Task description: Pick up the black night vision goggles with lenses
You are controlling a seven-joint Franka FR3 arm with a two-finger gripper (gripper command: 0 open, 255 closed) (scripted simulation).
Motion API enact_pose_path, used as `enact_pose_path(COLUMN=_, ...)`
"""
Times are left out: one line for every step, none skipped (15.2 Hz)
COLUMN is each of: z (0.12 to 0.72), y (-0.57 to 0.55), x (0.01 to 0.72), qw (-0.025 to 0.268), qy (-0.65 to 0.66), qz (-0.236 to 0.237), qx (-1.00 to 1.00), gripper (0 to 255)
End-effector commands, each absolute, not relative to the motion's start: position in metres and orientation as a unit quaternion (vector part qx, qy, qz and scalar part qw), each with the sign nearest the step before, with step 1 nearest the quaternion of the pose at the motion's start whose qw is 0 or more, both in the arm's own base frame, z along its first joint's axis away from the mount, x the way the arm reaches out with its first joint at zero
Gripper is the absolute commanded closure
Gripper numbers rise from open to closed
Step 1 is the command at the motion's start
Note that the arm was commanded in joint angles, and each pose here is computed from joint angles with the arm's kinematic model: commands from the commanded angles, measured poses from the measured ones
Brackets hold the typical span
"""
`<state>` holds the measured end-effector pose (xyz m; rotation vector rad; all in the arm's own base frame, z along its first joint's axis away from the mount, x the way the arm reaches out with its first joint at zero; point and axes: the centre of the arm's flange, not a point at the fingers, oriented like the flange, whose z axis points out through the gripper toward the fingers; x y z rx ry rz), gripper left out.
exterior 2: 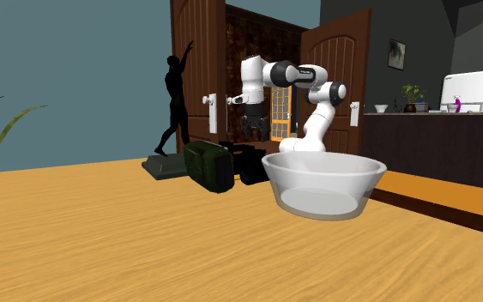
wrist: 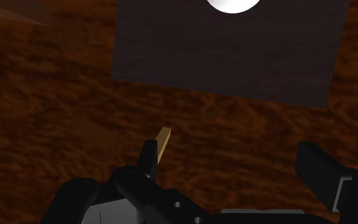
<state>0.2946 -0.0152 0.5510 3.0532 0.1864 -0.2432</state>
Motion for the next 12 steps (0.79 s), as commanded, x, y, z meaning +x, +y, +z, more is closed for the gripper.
enact_pose_path(z=0.551, y=-0.015, x=0.295, qw=0.037, qy=0.061, qz=-0.079, qx=0.994, gripper=0)
enact_pose_path(z=0.552, y=-0.005, x=0.302, qw=0.035, qy=0.058, qz=-0.076, qx=0.995, gripper=0)
enact_pose_path(z=0.553, y=0.005, x=0.309, qw=0.034, qy=0.056, qz=-0.072, qx=0.995, gripper=0)
enact_pose_path(z=0.554, y=0.014, x=0.316, qw=0.033, qy=0.054, qz=-0.069, qx=0.996, gripper=0)
enact_pose_path(z=0.555, y=0.024, x=0.323, qw=0.032, qy=0.051, qz=-0.065, qx=0.996, gripper=0)
enact_pose_path(z=0.556, y=0.034, x=0.330, qw=0.031, qy=0.049, qz=-0.062, qx=0.996, gripper=0)
enact_pose_path(z=0.558, y=0.044, x=0.338, qw=0.030, qy=0.046, qz=-0.058, qx=0.997, gripper=0)
enact_pose_path(z=0.559, y=0.054, x=0.345, qw=0.029, qy=0.044, qz=-0.055, qx=0.997, gripper=0)
enact_pose_path(z=0.561, y=0.063, x=0.352, qw=0.028, qy=0.042, qz=-0.051, qx=0.997, gripper=0)
enact_pose_path(z=0.562, y=0.073, x=0.360, qw=0.026, qy=0.039, qz=-0.048, qx=0.998, gripper=0)
enact_pose_path(z=0.564, y=0.082, x=0.367, qw=0.025, qy=0.037, qz=-0.044, qx=0.998, gripper=0)
enact_pose_path(z=0.565, y=0.092, x=0.375, qw=0.024, qy=0.035, qz=-0.041, qx=0.998, gripper=0)
